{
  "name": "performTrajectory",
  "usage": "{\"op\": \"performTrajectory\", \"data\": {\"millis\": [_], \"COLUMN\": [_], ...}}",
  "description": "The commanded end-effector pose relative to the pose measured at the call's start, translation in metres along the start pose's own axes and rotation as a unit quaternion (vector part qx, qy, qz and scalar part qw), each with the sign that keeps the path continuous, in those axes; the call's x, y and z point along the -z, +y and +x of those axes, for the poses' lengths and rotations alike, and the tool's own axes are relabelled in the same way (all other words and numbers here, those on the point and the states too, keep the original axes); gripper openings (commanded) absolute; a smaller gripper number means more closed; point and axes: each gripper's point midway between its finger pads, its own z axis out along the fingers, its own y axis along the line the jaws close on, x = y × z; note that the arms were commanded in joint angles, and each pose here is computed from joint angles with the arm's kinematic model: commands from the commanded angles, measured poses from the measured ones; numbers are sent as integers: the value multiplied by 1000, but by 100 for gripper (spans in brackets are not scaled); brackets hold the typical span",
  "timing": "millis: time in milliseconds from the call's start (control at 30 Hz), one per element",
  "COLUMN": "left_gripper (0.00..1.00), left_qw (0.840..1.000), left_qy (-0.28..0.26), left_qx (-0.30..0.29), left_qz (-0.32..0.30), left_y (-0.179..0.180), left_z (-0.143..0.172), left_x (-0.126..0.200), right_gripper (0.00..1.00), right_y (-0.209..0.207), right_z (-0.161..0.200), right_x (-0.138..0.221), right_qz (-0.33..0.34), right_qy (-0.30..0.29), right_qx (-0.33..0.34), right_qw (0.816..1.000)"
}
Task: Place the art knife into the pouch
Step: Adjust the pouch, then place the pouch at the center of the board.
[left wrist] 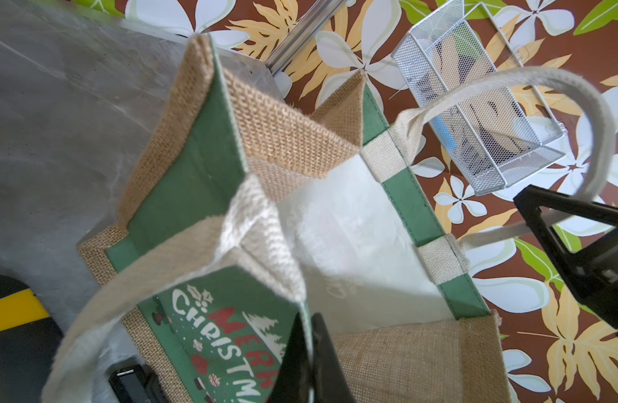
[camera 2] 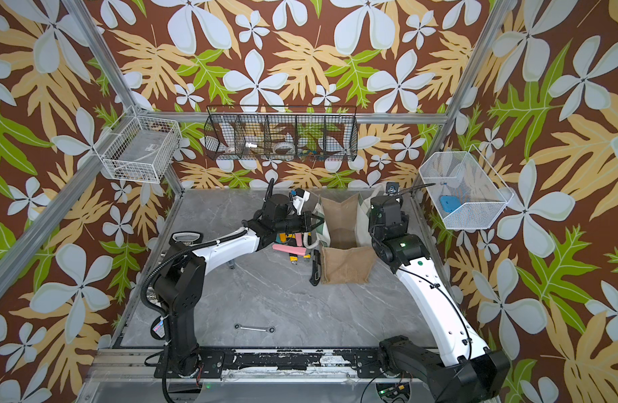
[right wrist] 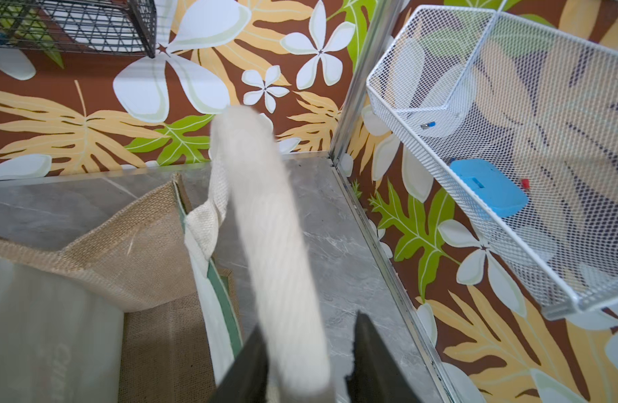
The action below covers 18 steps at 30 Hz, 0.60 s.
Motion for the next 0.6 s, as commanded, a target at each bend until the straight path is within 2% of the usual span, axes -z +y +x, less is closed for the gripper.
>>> {"op": "performTrajectory", "data": {"millis": [0, 100, 200, 300, 533, 567], "left_gripper": [0, 0, 0, 0, 0, 7], "left_qw": [1000, 1000, 1000, 1000, 1000, 999], "left_qy": [-9, -7, -7, -8, -16, -18], "left_qx": [-14, -14, -15, -16, -22, -26], "left_qz": [0, 3, 3, 5, 6, 8], "left_y": [-6, -7, -7, -9, -14, -15], "left_z": [-7, -6, -7, -8, -15, -17], "left_x": [2, 2, 2, 3, 4, 5], "right_gripper": [56, 78, 88, 91, 91, 91], "right_y": [-4, -2, -1, 4, 40, 43], "right_z": [2, 3, 3, 4, 15, 18], "right_x": [-1, -2, -3, -3, -2, -3], "right_qz": [11, 7, 8, -10, -109, -116], "right_qy": [9, 17, 20, 20, 38, 41], "right_qx": [-12, -7, -5, -7, -13, -13], "right_qw": [1000, 1000, 1000, 1000, 993, 992]}}
